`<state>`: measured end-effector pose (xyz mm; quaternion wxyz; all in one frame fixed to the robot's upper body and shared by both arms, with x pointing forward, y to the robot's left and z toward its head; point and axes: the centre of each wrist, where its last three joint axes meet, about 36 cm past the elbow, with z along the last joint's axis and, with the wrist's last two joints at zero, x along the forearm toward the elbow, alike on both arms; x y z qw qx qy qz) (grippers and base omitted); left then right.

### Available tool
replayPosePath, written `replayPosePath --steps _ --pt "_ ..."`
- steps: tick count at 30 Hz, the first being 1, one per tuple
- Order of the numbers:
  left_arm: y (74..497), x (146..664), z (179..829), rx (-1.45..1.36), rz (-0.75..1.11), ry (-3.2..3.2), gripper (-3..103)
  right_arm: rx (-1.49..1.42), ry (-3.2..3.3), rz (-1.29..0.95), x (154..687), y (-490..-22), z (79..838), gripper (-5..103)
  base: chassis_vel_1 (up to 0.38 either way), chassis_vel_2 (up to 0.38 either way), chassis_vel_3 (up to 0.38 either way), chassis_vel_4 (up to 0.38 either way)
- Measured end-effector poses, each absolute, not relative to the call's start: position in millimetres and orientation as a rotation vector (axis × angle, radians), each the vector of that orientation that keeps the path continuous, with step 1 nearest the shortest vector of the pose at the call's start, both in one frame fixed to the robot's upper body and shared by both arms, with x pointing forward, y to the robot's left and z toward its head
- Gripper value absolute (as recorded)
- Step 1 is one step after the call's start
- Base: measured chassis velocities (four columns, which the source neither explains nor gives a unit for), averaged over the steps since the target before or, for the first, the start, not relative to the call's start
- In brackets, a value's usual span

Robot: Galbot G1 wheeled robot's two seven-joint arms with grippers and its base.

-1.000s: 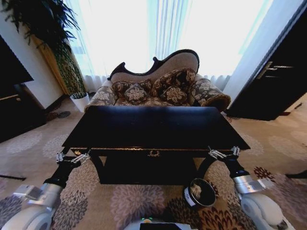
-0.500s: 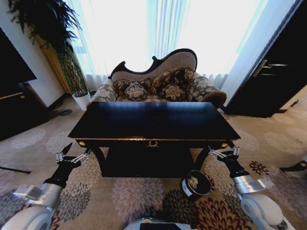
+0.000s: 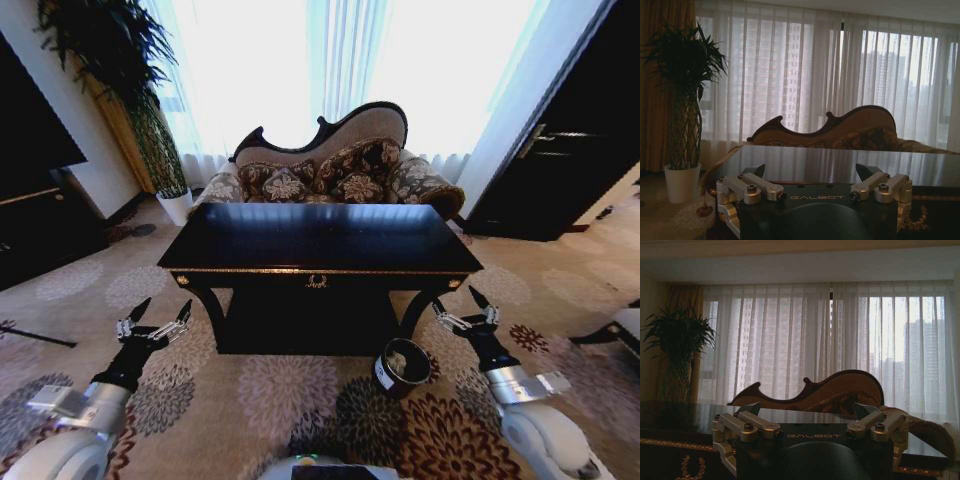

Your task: Move to the front of the table and place the trash on the table into the trash bin.

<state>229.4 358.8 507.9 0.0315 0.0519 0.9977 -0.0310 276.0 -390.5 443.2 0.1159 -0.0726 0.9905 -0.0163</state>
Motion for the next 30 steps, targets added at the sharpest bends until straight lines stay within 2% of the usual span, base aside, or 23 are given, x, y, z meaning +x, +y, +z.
replayPosePath --steps 30 --pt "358.8 229.4 507.9 0.160 -0.096 3.073 100 -0.213 2.901 -0.048 276.0 -390.5 443.2 100 0.211 -0.215 -0.214 0.214"
